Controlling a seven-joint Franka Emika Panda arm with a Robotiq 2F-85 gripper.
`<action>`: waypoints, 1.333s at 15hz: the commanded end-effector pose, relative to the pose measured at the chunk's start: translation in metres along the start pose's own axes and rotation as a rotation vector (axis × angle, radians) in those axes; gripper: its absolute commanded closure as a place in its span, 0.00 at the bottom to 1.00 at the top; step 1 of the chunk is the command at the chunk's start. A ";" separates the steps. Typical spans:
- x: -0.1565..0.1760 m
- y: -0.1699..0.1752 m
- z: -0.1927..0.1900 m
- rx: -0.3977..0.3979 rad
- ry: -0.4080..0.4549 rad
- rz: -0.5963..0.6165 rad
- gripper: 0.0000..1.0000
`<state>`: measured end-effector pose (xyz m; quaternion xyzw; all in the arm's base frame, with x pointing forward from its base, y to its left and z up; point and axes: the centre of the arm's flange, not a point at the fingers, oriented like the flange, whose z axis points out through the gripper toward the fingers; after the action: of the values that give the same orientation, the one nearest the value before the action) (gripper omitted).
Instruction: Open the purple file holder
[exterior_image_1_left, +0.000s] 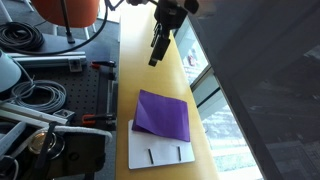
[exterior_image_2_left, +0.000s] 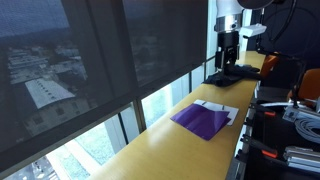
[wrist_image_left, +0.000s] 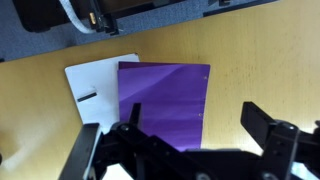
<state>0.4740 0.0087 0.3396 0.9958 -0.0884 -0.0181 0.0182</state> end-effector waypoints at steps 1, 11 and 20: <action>0.013 0.027 0.026 0.128 -0.019 -0.024 0.00; 0.020 0.128 0.098 0.154 -0.024 -0.102 0.00; 0.036 0.147 0.147 0.152 0.029 -0.030 0.00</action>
<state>0.4692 -0.1423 0.2098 0.9963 -0.0669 -0.0120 -0.0523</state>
